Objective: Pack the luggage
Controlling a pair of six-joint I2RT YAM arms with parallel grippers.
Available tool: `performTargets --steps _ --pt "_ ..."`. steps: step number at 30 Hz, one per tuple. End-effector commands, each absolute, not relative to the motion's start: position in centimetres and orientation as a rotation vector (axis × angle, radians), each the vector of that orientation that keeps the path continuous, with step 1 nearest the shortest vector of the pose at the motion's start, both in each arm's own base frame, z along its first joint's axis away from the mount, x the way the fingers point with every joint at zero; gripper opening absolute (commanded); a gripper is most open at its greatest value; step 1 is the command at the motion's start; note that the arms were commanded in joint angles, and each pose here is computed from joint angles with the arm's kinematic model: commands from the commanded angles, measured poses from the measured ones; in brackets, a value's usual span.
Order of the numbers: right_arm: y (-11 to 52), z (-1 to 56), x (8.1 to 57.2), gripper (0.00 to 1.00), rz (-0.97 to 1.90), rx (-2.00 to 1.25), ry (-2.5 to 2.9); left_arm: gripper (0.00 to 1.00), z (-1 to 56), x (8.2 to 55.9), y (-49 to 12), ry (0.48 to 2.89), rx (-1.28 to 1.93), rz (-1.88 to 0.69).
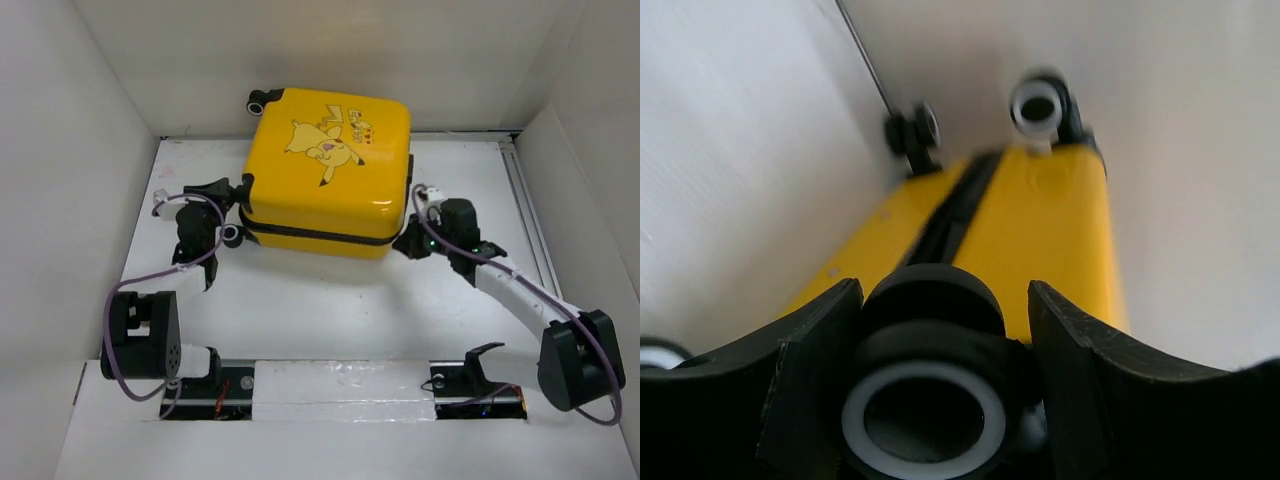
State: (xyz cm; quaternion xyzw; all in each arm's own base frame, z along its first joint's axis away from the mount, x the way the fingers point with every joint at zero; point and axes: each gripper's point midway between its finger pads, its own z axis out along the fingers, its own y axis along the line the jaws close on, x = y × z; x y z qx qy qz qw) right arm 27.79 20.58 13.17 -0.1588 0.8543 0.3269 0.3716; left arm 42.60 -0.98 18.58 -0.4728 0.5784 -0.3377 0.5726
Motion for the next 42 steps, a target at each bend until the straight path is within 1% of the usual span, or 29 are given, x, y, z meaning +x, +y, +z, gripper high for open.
performTargets --steps 1,2,4,5,7,8,9,10,11,12,14,15,18,19,22,23,25,28,29,30,32,33,34,35,37,39,40,41,42 --pt "18.6 26.1 34.6 0.00 0.802 -0.329 1.740 0.00 19.2 39.8 -9.9 1.546 -0.844 -1.006" --pt "18.1 25.3 34.4 0.00 0.787 -0.328 1.753 0.00 19.3 38.9 -11.7 1.568 -0.796 -1.035" --pt "18.2 24.1 33.4 0.00 0.795 -0.333 1.771 0.00 19.4 38.0 -13.3 1.585 -0.766 -1.047" --pt "19.3 21.6 31.9 0.00 0.813 -0.339 1.825 0.00 19.6 37.0 -14.8 1.597 -0.722 -1.068" --pt "21.2 20.9 29.7 0.00 0.864 -0.348 1.809 0.00 19.4 36.3 -15.6 1.609 -0.710 -1.078" --pt "23.6 20.2 27.6 0.00 0.916 -0.397 1.810 0.00 19.4 35.9 -15.9 1.611 -0.701 -1.087" --pt "24.5 18.2 26.1 0.00 0.943 -0.410 1.842 0.00 19.4 35.6 -16.3 1.610 -0.697 -1.105" --pt "25.6 18.3 25.3 0.00 0.978 -0.408 1.831 0.00 19.8 35.5 -16.5 1.600 -0.693 -1.131" --pt "26.1 17.6 25.3 0.00 0.938 -0.392 1.849 0.00 20.1 35.3 -17.1 1.599 -0.673 -1.152" --pt "27.9 18.3 24.4 0.00 0.954 -0.428 1.835 0.00 20.0 35.1 -17.7 1.607 -0.668 -1.177" --pt "27.6 16.8 25.4 0.00 0.824 -0.447 1.913 0.00 20.2 35.1 -17.7 1.598 -0.665 -1.182" --pt "26.8 17.5 26.7 0.00 0.777 -0.426 1.898 0.00 20.2 35.4 -17.3 1.586 -0.683 -1.162" --pt "24.0 21.9 29.2 0.00 0.727 -0.390 1.806 0.00 21.2 35.2 -15.8 1.549 -0.692 -1.134" --pt "22.5 24.2 30.9 0.00 0.726 -0.365 1.758 0.00 22.3 34.9 -15.6 1.519 -0.687 -1.139" --pt "20.3 26.0 33.8 0.00 0.697 -0.348 1.762 0.00 23.8 35.0 -15.0 1.491 -0.670 -1.106" --pt "20.1 27.9 34.4 0.00 0.707 -0.350 1.726 0.00 24.0 34.9 -15.0 1.488 -0.661 -1.101" --pt "20.2 28.9 35.0 0.00 0.761 -0.334 1.698 0.00 24.0 34.7 -15.3 1.493 -0.654 -1.109" --pt "23.0 28.2 32.4 0.00 0.875 -0.421 1.695 0.00 24.0 34.1 -16.8 1.517 -0.620 -1.146" --pt "25.6 27.5 29.8 0.00 0.932 -0.494 1.685 0.00 24.4 34.0 -17.1 1.516 -0.604 -1.162" --pt "26.6 23.8 27.6 0.00 0.968 -0.525 1.742 0.00 23.9 34.0 -17.3 1.525 -0.606 -1.174" --pt "29.0 23.4 24.3 0.00 1.091 -0.523 1.685 0.00 24.1 33.8 -17.7 1.514 -0.603 -1.214" --pt "30.8 20.8 20.8 0.00 1.176 -0.611 1.705 0.00 23.9 33.9 -17.9 1.522 -0.596 -1.220" --pt "31.4 20.0 20.2 0.00 1.190 -0.634 1.717 0.00 23.9 33.9 -17.9 1.522 -0.596 -1.220" --pt "31.2 18.9 20.1 0.00 1.164 -0.624 1.770 0.00 23.4 34.1 -17.6 1.530 -0.620 -1.195" --pt "29.3 19.2 23.1 0.00 1.036 -0.527 1.810 0.00 23.9 34.0 -16.4 1.499 -0.638 -1.154" --pt "27.4 20.6 25.3 0.00 0.972 -0.473 1.790 0.00 23.6 34.4 -14.8 1.486 -0.661 -1.055" --pt "26.1 22.4 27.1 0.00 0.950 -0.442 1.755 0.00 23.9 34.5 -14.4 1.478 -0.666 -1.027" --pt "25.7 23.7 27.8 0.00 0.951 -0.433 1.728 0.00 23.9 34.6 -14.4 1.478 -0.666 -1.027" --pt "25.9 23.3 28.7 0.00 0.941 -0.448 1.744 0.00 23.5 34.6 -14.4 1.479 -0.667 -1.026"
